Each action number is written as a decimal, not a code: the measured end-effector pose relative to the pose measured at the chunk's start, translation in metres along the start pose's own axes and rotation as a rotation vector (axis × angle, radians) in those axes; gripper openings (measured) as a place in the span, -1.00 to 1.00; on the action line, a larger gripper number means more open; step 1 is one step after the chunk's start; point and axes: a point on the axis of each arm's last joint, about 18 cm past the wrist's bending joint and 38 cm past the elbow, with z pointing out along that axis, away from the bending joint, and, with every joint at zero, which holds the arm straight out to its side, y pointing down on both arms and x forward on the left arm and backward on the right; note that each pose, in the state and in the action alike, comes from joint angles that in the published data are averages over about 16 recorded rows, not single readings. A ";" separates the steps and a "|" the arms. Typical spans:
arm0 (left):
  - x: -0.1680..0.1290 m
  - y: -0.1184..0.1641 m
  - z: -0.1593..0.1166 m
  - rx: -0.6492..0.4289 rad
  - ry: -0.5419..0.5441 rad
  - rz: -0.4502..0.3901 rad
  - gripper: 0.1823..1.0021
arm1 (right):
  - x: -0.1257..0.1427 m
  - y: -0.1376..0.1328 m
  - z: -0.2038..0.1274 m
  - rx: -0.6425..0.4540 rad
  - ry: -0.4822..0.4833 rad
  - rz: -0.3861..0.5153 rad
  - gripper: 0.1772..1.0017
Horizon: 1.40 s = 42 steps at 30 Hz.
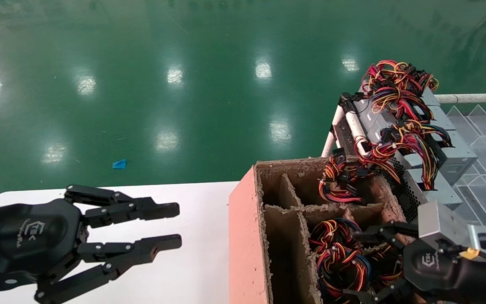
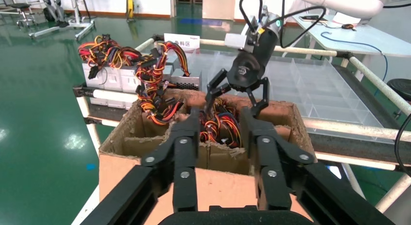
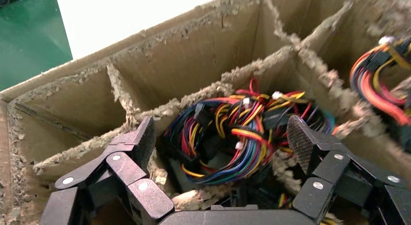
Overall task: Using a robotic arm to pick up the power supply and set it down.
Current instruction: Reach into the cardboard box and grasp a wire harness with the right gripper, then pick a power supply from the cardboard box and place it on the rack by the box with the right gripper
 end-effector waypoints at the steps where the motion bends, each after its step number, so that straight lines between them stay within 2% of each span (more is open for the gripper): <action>1: 0.000 0.000 0.000 0.000 0.000 0.000 -0.34 | 0.000 0.002 0.001 -0.002 -0.001 0.003 0.95; 8: 0.000 0.000 0.000 0.000 0.000 0.000 -0.66 | -0.003 0.011 0.004 -0.014 -0.008 0.016 0.82; 13: 0.000 0.000 0.000 0.000 0.000 0.000 -0.81 | -0.004 0.013 0.003 -0.021 -0.008 0.019 0.67; 20: 0.000 0.000 0.000 0.000 0.000 0.000 -0.94 | -0.004 0.015 0.002 -0.024 -0.008 0.024 0.34; 35: 0.000 0.000 0.000 0.000 0.000 0.000 -0.98 | -0.005 0.015 0.001 0.005 -0.030 0.053 -0.49; 42: 0.000 0.000 0.000 0.000 0.000 0.000 -0.98 | -0.005 0.008 -0.008 0.063 -0.045 0.075 -0.74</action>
